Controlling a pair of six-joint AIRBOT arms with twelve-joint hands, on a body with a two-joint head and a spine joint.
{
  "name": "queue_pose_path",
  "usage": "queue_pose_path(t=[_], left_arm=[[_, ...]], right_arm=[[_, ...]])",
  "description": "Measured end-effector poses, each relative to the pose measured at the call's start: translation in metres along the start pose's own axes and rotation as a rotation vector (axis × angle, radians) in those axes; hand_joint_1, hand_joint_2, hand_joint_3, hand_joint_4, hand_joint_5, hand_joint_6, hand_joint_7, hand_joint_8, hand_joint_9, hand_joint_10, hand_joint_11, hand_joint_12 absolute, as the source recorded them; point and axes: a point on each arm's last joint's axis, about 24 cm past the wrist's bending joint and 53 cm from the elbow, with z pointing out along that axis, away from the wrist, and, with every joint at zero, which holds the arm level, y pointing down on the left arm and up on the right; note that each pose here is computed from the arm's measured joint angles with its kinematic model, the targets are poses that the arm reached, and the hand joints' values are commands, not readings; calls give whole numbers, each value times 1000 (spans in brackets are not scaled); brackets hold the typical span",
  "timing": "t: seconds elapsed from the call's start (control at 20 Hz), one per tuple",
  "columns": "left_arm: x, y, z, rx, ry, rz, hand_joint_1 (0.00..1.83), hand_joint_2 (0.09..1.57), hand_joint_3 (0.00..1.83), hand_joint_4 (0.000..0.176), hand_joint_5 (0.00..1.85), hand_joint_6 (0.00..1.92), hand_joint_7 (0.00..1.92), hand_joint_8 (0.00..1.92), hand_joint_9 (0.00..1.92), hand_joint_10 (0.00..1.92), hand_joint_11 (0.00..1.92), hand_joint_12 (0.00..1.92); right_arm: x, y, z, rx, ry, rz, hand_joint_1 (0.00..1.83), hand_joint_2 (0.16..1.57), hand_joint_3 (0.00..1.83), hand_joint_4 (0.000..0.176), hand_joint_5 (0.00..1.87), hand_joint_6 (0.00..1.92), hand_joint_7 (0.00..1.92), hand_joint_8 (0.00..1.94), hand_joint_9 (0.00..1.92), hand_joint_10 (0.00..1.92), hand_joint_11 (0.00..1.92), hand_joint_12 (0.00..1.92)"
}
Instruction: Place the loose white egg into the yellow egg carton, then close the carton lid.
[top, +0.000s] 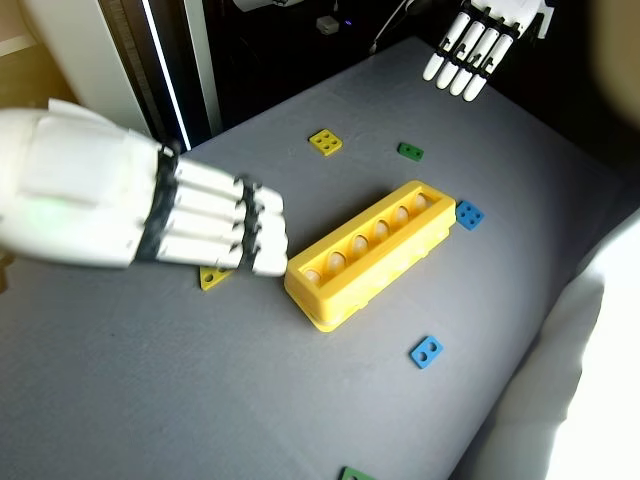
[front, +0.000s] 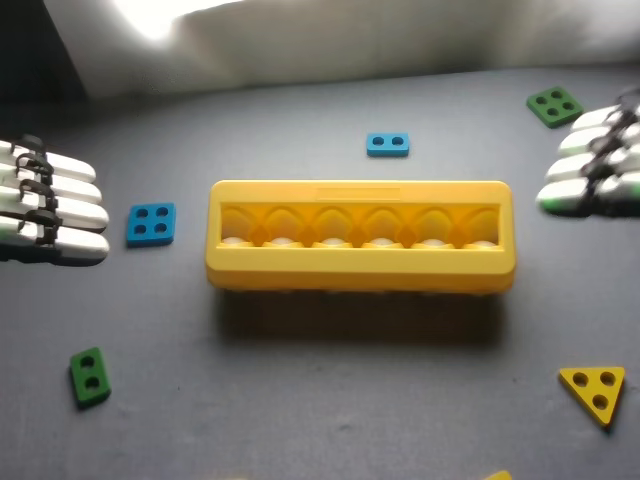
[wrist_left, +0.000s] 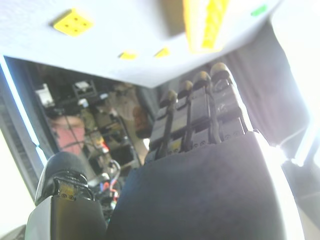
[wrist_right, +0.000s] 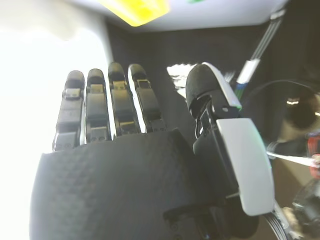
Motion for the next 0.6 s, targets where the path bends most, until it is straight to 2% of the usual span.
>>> queue_pose_path(t=[0.1,0.2,0.3,0.35,0.4,0.45,0.5,0.55,0.6], left_arm=[[4,-1,8,7,10,0,0,1042,0,0,0,0,0,0,0,0,0,0],[6,2,13,-4,17,4,0,1042,0,0,0,0,0,0,0,0,0,0],[8,1,16,-3,20,1,0,1041,0,0,0,0,0,0,0,0,0,0],[12,0,17,-1,35,3,0,1041,0,0,0,0,0,0,0,0,0,0],[20,-1,20,0,68,13,0,1041,0,0,0,0,0,0,0,0,0,0],[23,0,21,-8,79,16,0,1041,0,0,0,0,0,0,0,0,0,0],[25,5,22,-26,91,-2,0,1042,0,0,0,0,0,0,0,0,0,0],[22,7,23,-34,70,3,0,1044,0,0,0,0,0,0,0,0,0,0],[19,10,24,-39,44,-10,0,1045,0,0,0,0,0,0,0,0,0,0]], right_arm=[[14,13,12,-35,30,-36,0,1482,0,0,89,3,69,2,22,1,2,32],[29,37,23,-122,57,-140,0,1480,0,0,90,4,70,4,25,4,9,35],[40,60,28,-226,72,-207,0,1479,0,0,86,2,67,2,24,3,9,36],[41,67,29,-256,66,-214,0,1479,0,0,77,0,59,0,18,0,4,34],[37,80,33,-318,43,-212,0,1479,0,0,68,0,54,0,14,0,1,23],[36,83,35,-339,36,-212,0,1479,0,0,68,0,54,0,14,0,1,23],[34,86,40,-360,20,-198,0,1478,0,0,71,2,58,2,17,2,2,22],[33,87,43,-372,5,-172,0,1477,0,0,68,1,56,1,14,1,2,22],[30,87,44,-386,-6,-157,0,1477,0,0,70,2,57,2,14,1,3,23]])
